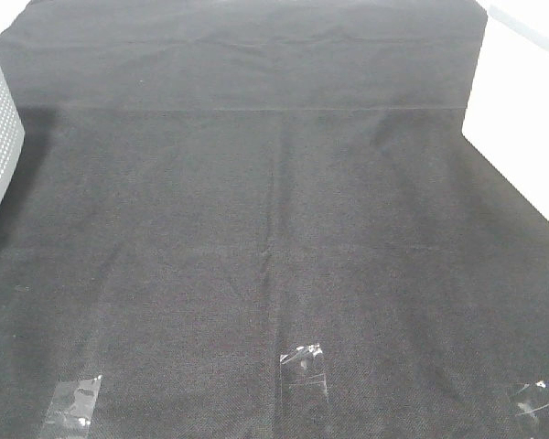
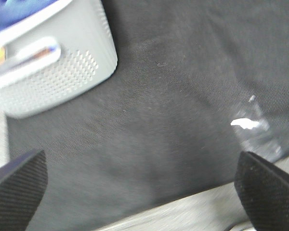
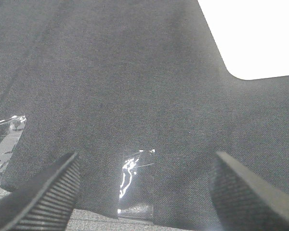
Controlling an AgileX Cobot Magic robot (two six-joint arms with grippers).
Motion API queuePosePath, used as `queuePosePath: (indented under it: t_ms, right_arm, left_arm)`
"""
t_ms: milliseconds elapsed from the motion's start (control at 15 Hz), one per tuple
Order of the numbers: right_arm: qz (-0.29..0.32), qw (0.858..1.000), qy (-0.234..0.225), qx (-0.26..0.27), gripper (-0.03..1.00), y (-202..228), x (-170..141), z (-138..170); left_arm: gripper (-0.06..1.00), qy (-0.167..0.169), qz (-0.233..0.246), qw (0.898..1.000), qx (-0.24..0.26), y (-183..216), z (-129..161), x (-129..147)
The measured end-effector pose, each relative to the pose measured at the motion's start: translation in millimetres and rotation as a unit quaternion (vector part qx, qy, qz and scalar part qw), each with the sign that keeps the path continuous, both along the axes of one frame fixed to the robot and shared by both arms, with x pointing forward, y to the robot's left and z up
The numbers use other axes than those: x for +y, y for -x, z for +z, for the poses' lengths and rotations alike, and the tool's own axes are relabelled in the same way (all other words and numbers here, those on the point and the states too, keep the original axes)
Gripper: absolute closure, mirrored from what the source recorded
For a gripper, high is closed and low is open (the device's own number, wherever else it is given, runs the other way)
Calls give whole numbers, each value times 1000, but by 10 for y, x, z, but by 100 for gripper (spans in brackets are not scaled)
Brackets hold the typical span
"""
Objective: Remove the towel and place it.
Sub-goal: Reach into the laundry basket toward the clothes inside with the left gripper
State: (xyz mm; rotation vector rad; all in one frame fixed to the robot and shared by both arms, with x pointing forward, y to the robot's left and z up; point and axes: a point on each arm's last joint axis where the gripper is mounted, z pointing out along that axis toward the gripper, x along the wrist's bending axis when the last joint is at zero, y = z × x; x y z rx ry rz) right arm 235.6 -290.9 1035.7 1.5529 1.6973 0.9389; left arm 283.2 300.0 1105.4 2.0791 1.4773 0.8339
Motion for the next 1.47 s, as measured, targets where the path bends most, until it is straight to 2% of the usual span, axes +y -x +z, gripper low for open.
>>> queuePosePath:
  t_ms: [133,333,400,467,600,800,1000,1133,1267,1467]
  right_arm:
    - [0,1000,0,0,25,0,0,0]
    - [0,1000,0,0,25,0,0,0]
    - [0,1000,0,0,25,0,0,0]
    - [0,1000,0,0,25,0,0,0]
    - [0,1000,0,0,25,0,0,0]
    - [0,1000,0,0,25,0,0,0]
    - [0,1000,0,0,25,0,0,0]
    - [0,1000,0,0,25,0,0,0]
    - [0,1000,0,0,25,0,0,0]
    - [0,1000,0,0,25,0,0,0]
  left_arm:
    - [-5,-61,-58,996,28,-254,144,8]
    - [-5,-142,-138,976,88,-720,214,33]
    - [-5,-142,-138,976,88,-720,214,33]
    - [-5,-181,-170,962,113,-950,255,59]
    - [-5,-211,-175,952,139,-1297,328,105]
    - [-5,-264,-162,939,151,-1824,513,194]
    - [-4,-294,-162,930,150,-2293,629,230]
    - [-4,-320,-167,918,164,-2598,595,280]
    - [-4,-323,-139,919,179,-2883,558,529]
    - [-3,-325,-126,910,227,-3056,324,947]
